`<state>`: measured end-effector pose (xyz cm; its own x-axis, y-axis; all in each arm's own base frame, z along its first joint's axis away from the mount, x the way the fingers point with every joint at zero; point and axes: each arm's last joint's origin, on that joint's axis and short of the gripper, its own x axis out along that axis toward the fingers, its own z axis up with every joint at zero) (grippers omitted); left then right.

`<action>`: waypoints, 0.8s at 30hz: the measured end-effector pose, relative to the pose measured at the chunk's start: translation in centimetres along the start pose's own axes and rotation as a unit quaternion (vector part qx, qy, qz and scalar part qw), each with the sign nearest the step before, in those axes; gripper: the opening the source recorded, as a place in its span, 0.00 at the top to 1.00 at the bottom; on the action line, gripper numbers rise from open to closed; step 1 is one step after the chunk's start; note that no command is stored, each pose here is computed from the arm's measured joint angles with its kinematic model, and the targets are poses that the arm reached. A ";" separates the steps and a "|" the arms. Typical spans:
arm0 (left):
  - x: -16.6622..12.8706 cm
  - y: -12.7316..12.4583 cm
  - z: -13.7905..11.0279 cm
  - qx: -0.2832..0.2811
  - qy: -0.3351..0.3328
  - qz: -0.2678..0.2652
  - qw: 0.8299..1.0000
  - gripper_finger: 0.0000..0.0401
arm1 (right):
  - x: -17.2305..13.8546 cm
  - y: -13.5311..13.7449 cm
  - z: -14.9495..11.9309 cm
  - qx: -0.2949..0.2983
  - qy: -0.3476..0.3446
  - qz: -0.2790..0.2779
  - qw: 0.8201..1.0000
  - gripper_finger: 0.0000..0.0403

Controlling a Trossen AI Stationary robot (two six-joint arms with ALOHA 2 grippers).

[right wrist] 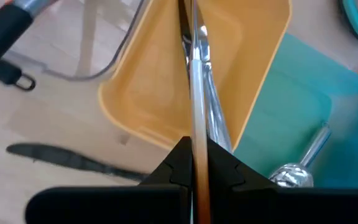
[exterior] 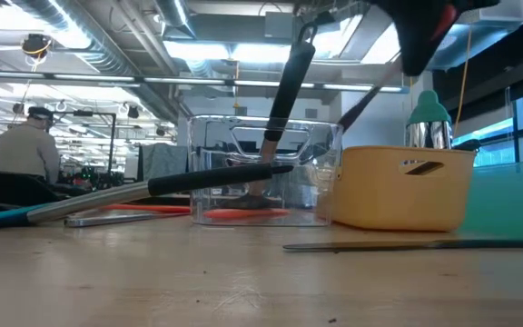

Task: Pick & Place Kitchen Items
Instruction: Put the orange table knife into the yellow bin

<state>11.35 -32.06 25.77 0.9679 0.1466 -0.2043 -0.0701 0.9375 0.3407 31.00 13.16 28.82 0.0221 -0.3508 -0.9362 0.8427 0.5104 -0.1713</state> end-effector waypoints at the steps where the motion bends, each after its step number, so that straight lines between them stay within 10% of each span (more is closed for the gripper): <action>1: 0.0 0.0 0.0 0.000 0.000 -0.001 1.000 0.82 | 0.1 -0.1 0.4 0.001 0.003 -0.001 1.000 0.96; 24: -0.4 -0.1 -0.1 0.002 -0.001 -0.007 1.000 0.82 | 8.7 -0.1 1.0 0.002 0.053 -0.027 0.998 0.96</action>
<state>10.92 -32.22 25.73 0.9693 0.1319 -0.2074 -0.0548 0.9385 0.3409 31.62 9.29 20.98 -0.0793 -0.2927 -0.9529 0.8430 0.4904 -0.2208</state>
